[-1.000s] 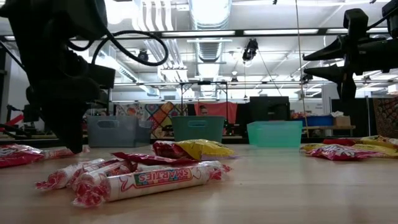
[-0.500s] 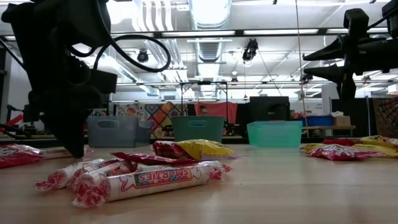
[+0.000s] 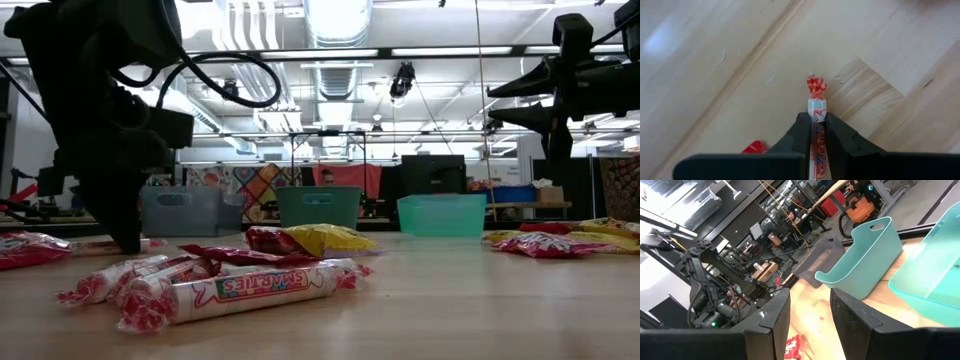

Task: Sort candy
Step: Put the white candy on the black bin

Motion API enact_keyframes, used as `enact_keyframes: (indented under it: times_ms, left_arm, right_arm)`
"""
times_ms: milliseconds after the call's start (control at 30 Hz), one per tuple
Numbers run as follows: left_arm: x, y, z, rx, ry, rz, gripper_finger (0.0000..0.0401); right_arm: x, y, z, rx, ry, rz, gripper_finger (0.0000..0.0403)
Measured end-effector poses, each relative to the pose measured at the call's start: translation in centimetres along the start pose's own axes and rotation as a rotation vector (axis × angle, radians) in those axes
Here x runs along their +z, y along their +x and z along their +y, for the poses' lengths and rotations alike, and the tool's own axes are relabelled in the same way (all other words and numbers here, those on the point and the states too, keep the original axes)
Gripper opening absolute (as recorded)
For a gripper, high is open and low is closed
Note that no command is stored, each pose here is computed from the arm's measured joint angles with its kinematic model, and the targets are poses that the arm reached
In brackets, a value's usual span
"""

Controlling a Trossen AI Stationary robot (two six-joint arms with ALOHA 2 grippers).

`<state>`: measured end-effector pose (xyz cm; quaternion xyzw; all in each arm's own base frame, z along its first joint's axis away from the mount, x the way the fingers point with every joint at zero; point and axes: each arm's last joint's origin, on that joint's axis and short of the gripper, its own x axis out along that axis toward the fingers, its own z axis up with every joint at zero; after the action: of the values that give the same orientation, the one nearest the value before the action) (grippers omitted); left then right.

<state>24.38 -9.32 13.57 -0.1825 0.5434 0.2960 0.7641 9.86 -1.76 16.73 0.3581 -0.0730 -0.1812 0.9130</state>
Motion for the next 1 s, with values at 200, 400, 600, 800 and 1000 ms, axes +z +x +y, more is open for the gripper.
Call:
enact_keyframes:
  times_ms: [200,400,600,800,1000]
  left_arm:
    - [1.4,-2.2,-0.2,-0.103,0.058,-0.024,0.0004]
    - [5.5,-6.0,1.2,-0.231,0.130,-0.121,0.0002]
    - [10.6,-8.8,5.6,-0.193,0.196,-0.245,0.0001]
    - [14.6,-10.0,11.3,-0.065,0.288,-0.293,0.0001]
    - [17.2,-8.9,17.3,0.092,0.475,-0.155,0.0001]
  right_arm:
    - [0.0,0.0,0.0,0.000,-0.020,0.000,0.0134]
    - [0.0,0.0,0.0,0.000,-0.059,-0.001,0.0134]
    - [0.1,0.0,0.0,0.002,-0.104,-0.007,0.0134]
    - [0.0,0.1,0.2,0.034,-0.107,0.012,0.0134]
    - [0.0,0.1,0.3,0.046,-0.107,0.021,0.0134]
